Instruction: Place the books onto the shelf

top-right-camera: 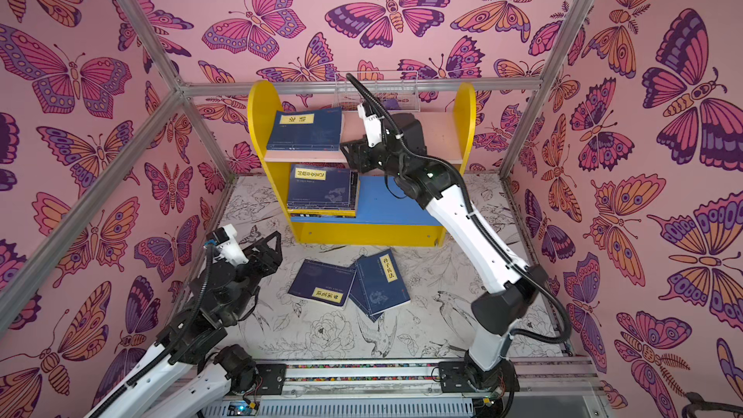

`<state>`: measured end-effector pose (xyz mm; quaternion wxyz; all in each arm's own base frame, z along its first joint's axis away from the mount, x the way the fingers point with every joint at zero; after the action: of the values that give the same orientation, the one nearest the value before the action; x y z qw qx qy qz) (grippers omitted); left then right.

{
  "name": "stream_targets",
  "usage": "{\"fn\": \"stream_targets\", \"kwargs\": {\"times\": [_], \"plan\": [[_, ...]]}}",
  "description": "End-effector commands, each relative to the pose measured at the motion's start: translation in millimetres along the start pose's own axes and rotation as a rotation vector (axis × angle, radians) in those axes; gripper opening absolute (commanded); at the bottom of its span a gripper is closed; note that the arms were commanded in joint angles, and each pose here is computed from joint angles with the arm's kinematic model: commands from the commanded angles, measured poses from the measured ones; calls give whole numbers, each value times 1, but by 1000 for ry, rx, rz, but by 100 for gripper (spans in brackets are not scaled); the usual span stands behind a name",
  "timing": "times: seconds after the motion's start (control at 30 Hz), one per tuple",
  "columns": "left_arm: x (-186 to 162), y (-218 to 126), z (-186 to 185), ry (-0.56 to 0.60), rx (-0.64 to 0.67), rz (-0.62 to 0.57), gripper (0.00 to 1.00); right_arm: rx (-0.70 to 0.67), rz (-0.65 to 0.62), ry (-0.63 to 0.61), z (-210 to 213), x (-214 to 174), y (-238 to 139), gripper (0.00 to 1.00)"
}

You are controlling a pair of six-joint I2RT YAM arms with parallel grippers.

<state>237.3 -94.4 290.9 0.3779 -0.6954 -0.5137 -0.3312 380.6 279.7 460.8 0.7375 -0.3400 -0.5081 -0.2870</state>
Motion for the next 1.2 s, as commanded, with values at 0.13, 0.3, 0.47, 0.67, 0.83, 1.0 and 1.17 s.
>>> {"fn": "stream_targets", "kwargs": {"times": [0.13, 0.3, 0.47, 0.67, 0.83, 1.0, 1.17], "plan": [[-86, 34, -9, 201, -47, 298, 61, -61, 251, 62, -28, -125, -59, 73], [-144, 53, -35, 306, -216, 480, 64, -66, 579, 266, -46, -275, -72, 73], [-202, 68, -41, 315, -303, 673, 71, -92, 743, 368, -61, -357, -70, 74], [-257, 84, -40, 340, -328, 841, 72, -146, 850, 471, -91, -392, -57, 75], [-283, 93, -43, 377, -322, 911, 69, -149, 969, 524, -105, -429, -51, 74], [-299, 92, -31, 421, -254, 969, 58, -46, 1012, 554, -93, -441, -48, 67], [-305, 90, -22, 435, -218, 999, 44, 48, 911, 537, -80, -407, -42, 57]]}}
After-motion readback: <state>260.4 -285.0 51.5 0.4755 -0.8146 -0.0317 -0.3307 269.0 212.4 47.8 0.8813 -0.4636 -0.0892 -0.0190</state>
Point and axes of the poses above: each gripper's point midway between its finger pads, its own y axis out along the fingers, its own z axis along the line the jaws close on, x = y × z, the point moved 2 cm from there along -y, back along the fingers, and after that the axes turned 6 degrees about y, right-handed, at the moved point
